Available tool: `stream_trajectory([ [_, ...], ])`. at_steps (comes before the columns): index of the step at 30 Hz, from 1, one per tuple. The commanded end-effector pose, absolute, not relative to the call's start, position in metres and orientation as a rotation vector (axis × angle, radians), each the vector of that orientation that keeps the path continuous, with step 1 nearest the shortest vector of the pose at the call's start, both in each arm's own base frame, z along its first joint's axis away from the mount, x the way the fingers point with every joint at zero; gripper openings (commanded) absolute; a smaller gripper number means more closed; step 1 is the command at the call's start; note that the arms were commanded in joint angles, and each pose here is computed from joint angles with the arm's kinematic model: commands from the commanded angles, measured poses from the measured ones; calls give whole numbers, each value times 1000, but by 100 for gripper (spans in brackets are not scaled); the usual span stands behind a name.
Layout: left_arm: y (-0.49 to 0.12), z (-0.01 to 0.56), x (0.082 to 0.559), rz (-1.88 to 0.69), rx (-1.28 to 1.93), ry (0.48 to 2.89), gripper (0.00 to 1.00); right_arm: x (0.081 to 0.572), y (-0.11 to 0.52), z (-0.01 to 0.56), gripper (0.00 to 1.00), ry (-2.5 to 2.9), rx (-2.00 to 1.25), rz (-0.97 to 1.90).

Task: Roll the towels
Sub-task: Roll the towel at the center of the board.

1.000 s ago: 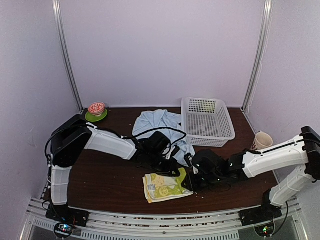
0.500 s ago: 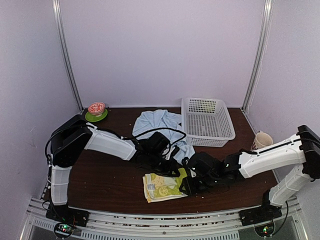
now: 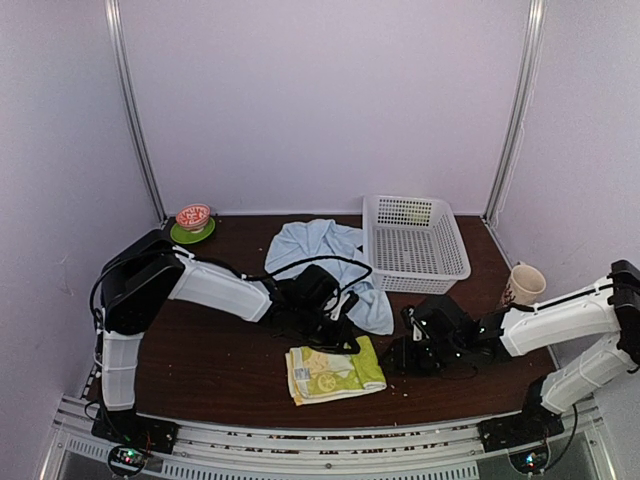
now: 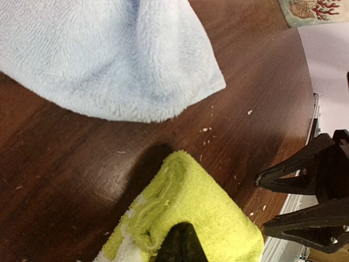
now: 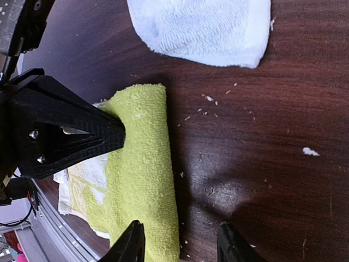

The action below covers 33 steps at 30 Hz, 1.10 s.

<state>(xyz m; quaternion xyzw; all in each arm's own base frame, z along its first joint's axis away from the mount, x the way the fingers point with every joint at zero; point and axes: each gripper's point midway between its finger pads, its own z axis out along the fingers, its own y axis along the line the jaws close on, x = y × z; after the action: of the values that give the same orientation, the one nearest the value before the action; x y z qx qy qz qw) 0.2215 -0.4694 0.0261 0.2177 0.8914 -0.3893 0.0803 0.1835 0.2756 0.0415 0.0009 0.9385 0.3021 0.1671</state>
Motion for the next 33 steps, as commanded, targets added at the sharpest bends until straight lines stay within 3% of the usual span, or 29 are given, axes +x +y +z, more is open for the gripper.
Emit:
stream_trajectory([
  [1,-457,17,221,-1113,633,2705,0,190,292,45,46,2625,107,1048],
  [10,-456,20,221,-1118,631,2692,0,183,293,13,41,2688,264,1169],
  [15,-456,20,220,-1119,631,2692,0,175,291,0,33,2739,280,1159],
  [23,-455,27,221,-1122,634,2676,0,179,289,3,1,2758,190,1059],
  [33,-445,75,221,-1132,628,2581,1,204,266,34,0,2762,-115,576],
])
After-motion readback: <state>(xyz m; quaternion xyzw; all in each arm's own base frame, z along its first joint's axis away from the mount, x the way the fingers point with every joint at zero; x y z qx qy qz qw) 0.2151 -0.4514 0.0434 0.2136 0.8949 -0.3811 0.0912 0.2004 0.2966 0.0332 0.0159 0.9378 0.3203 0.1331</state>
